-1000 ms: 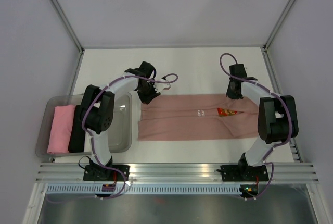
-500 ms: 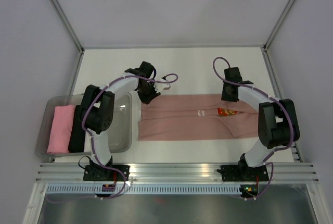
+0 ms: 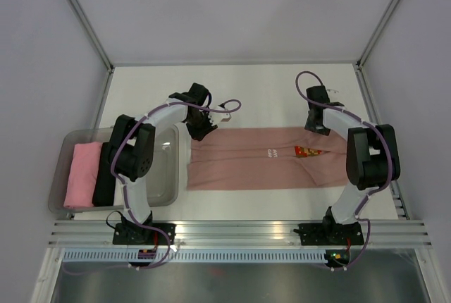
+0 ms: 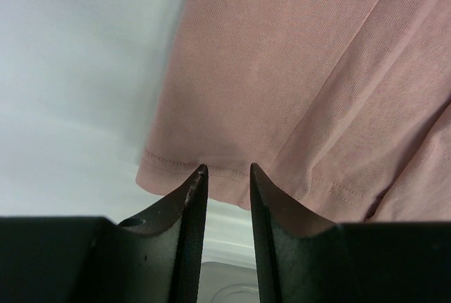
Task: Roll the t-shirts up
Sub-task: Fold the tshirt
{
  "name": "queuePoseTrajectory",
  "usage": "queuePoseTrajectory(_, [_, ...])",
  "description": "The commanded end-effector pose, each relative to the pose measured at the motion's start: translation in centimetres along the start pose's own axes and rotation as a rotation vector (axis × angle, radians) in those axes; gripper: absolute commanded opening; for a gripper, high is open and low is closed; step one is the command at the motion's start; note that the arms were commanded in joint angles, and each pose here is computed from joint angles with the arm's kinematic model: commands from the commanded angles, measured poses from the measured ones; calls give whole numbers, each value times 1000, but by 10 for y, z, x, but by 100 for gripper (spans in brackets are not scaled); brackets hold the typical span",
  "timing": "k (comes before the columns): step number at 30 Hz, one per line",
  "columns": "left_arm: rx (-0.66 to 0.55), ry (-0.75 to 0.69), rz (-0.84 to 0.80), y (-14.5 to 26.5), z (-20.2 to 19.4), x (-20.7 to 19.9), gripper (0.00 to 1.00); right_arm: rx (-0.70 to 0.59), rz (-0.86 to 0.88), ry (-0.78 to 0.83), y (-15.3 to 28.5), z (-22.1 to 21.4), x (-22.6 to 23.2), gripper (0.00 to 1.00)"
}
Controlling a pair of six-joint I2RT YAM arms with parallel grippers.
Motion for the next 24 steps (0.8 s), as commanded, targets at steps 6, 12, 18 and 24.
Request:
queuePoseTrajectory(6, [-37,17,29,12,9,4,36,-18,-25,-68,-8,10,1,36])
queuePoseTrajectory(12, [-35,18,30,12,8,5,36,-24,5,-65,-1,10,-1,15])
queuePoseTrajectory(18, [-33,12,31,12,8,5,36,-19,34,-50,7,6,-3,8])
queuePoseTrajectory(24, [-31,11,33,11,8,6,36,-41,64,27,22,-3,4,4])
Point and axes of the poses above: each gripper's point midway between its finger pads, its own y axis back along the fingers, its own x axis along the line the jaws close on, z = x × y, the point moved 9 cm from there along y, back along the fingers
